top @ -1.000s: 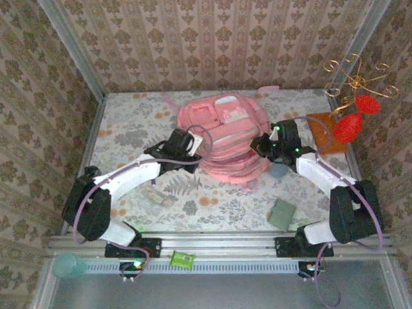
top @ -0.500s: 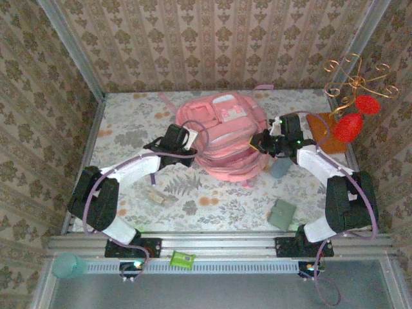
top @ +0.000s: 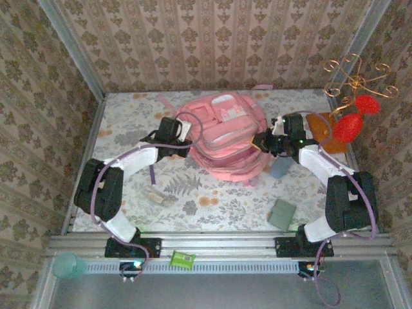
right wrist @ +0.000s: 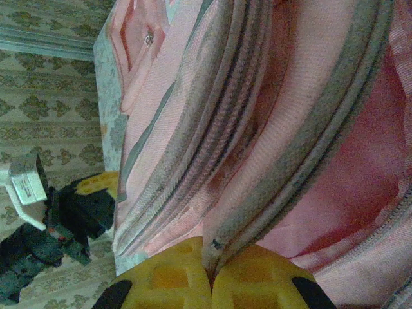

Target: Pack books, pencil case, and school supplies into a backpack

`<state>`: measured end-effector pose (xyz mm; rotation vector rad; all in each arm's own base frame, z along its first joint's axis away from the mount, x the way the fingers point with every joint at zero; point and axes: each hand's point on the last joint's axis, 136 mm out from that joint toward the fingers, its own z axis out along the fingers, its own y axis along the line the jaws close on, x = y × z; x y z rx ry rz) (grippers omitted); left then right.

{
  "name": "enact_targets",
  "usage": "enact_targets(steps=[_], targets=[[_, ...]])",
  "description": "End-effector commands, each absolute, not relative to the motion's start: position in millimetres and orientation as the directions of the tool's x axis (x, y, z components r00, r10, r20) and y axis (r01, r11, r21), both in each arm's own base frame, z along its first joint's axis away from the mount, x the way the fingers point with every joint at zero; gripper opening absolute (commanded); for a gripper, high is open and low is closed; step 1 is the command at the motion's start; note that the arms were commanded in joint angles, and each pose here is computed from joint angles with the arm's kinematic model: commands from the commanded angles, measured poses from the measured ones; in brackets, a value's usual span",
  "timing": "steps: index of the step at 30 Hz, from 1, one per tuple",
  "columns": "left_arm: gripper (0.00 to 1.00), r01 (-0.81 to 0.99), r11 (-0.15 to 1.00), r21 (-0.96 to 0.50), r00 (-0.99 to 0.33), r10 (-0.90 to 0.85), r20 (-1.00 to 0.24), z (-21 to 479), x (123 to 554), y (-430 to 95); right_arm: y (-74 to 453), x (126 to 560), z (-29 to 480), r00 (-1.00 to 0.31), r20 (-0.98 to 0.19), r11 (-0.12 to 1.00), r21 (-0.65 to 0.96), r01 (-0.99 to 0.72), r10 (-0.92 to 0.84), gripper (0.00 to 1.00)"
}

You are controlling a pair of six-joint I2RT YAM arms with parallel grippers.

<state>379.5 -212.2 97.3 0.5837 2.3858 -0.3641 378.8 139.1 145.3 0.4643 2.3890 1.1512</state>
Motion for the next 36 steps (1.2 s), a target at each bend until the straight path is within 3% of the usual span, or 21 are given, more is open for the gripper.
enact_targets(steps=[1,18,19,22,28,36], targets=[[0.0,0.382,0.924,-0.027,-0.734,0.286,-0.616,89,400,-171,121,395,167,-0.798,-0.331,0.611,0.79,0.058,0.503,0.0],[0.0,0.337,0.935,-0.107,-0.761,0.204,-0.616,78,432,-168,125,400,175,-0.791,-0.307,0.556,0.83,0.049,0.529,0.0],[0.03,0.341,0.932,-0.122,-0.756,0.196,-0.624,81,429,-169,126,403,179,-0.785,-0.303,0.539,0.841,0.047,0.541,0.0],[0.34,0.366,0.917,-0.16,-0.729,0.175,-0.662,96,419,-174,129,410,200,-0.75,-0.303,0.486,0.874,0.027,0.587,0.0],[0.67,0.381,0.915,-0.134,-0.623,0.147,-0.769,152,411,-169,140,419,231,-0.648,-0.319,0.422,0.907,0.004,0.691,0.0],[0.76,0.573,0.807,-0.143,-0.438,0.154,-0.886,212,375,-217,182,425,250,-0.631,-0.351,0.42,0.906,-0.044,0.691,0.0]])
